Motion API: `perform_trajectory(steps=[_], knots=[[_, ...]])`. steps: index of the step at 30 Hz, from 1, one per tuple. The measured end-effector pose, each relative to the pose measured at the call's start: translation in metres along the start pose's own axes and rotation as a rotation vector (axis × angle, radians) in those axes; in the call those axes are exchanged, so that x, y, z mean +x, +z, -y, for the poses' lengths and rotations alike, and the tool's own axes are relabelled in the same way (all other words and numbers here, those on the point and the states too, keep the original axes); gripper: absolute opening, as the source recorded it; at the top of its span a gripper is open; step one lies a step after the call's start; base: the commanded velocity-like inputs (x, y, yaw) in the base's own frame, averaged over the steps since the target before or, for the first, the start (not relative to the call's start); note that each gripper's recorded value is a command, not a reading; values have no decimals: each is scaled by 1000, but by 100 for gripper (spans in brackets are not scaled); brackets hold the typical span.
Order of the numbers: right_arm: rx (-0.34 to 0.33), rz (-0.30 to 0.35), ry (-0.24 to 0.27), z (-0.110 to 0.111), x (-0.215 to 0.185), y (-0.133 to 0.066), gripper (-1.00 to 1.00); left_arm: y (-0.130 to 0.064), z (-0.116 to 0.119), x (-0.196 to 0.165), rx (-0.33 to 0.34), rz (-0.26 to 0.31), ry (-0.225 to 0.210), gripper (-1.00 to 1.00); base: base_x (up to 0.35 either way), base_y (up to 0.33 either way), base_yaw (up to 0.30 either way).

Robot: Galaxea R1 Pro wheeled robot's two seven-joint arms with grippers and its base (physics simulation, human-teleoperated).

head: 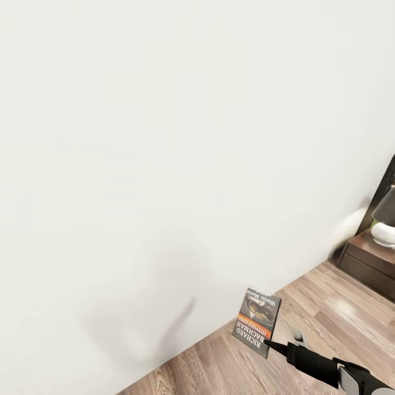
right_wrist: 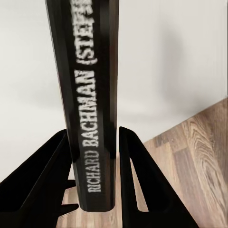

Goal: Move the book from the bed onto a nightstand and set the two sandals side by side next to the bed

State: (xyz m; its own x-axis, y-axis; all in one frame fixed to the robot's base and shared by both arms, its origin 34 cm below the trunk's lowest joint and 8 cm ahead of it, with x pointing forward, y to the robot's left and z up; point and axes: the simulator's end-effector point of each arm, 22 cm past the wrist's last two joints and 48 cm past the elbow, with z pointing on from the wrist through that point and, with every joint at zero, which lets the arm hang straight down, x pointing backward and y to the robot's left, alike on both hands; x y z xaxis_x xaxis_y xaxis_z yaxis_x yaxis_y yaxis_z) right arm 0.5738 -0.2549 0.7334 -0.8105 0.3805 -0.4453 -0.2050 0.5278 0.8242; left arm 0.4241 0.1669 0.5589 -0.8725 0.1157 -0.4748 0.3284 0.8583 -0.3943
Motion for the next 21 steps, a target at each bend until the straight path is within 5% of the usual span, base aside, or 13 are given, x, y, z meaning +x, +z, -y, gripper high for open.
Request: perform_trajectory(steps=[8,21], knots=[[0,-2,-1,0,0,0,-100,0,0,0,0,0,0,100,91,0,-253],[-1,-1,1,0,0,0,-100,0,0,0,0,0,0,100,262,0,-13]])
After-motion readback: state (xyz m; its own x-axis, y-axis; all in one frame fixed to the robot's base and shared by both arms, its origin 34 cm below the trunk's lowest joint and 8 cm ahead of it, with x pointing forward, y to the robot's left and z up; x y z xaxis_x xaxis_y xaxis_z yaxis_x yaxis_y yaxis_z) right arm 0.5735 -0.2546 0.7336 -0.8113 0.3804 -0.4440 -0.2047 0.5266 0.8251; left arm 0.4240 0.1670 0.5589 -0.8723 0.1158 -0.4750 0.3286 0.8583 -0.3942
